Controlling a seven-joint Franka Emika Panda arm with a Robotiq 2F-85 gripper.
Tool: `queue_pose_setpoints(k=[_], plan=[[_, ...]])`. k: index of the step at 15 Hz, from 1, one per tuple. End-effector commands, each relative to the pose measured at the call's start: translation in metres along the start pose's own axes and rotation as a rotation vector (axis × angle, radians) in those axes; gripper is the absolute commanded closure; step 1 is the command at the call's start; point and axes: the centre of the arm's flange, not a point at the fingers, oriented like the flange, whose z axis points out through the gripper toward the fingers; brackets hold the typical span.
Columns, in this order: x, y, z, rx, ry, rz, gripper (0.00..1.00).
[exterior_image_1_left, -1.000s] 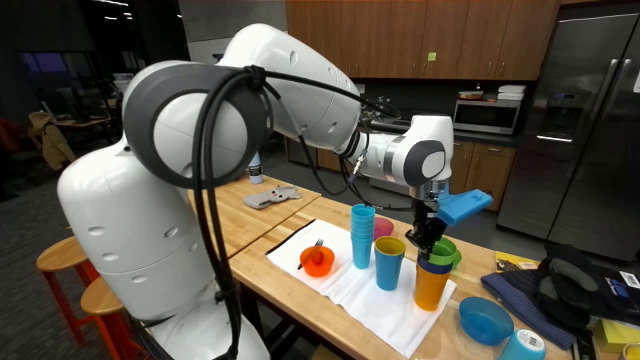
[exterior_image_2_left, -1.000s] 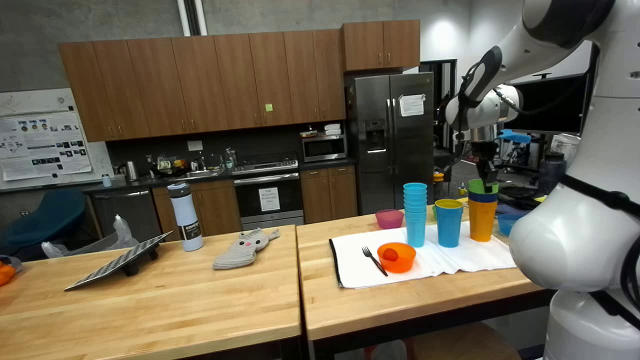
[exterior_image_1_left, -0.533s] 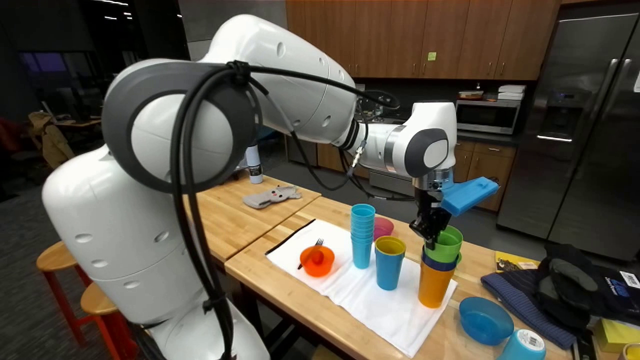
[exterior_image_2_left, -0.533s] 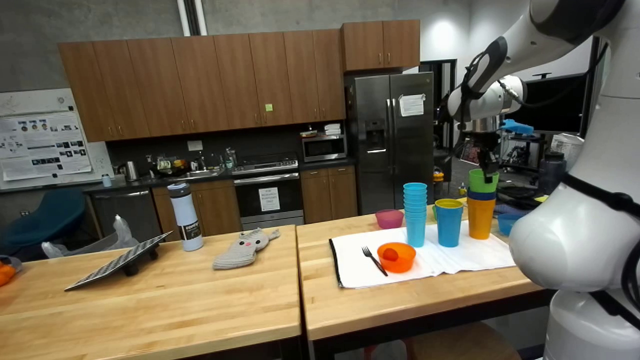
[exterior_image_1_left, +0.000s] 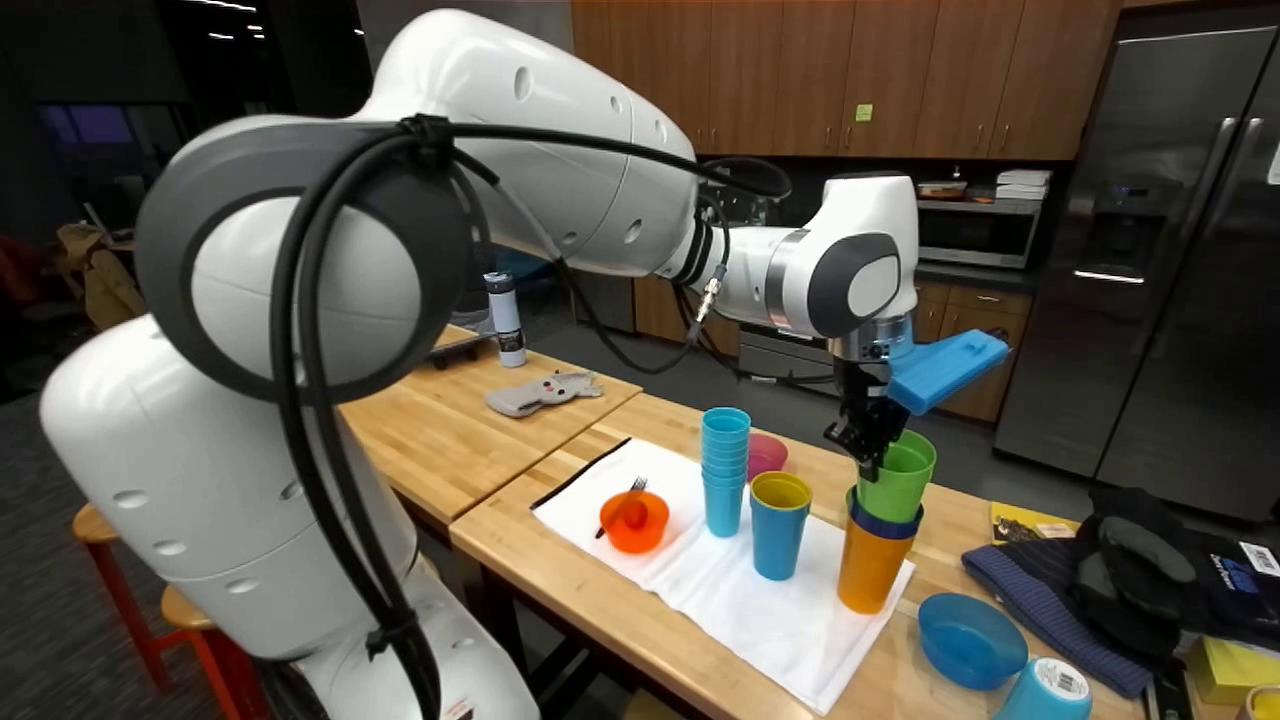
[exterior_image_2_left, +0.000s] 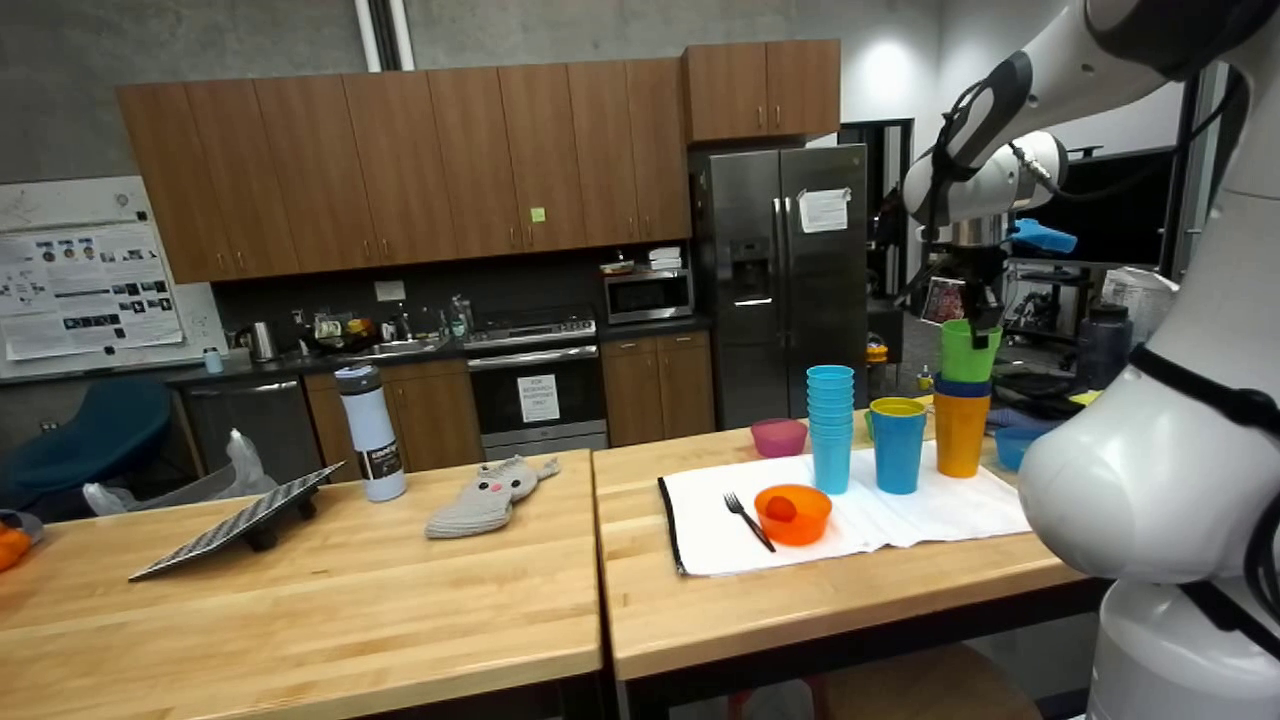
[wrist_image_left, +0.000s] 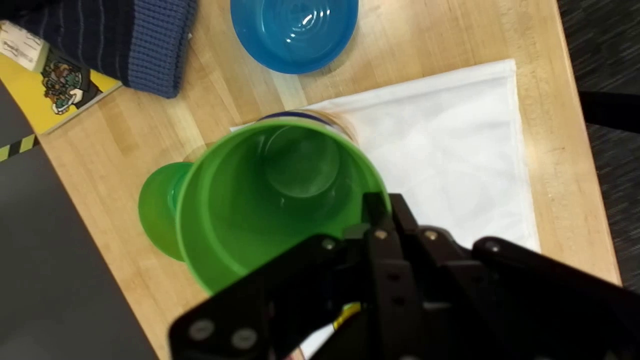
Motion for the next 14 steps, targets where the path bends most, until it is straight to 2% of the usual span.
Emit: queue_pose_setpoints(k=[1, 14], plan=[[-0.006, -0.002, -0.014, -0.040, -0.011, -0.001, 0.99], [-0.009, -0.006, -0.044, -0.082, 0.030, -0.016, 0.99]])
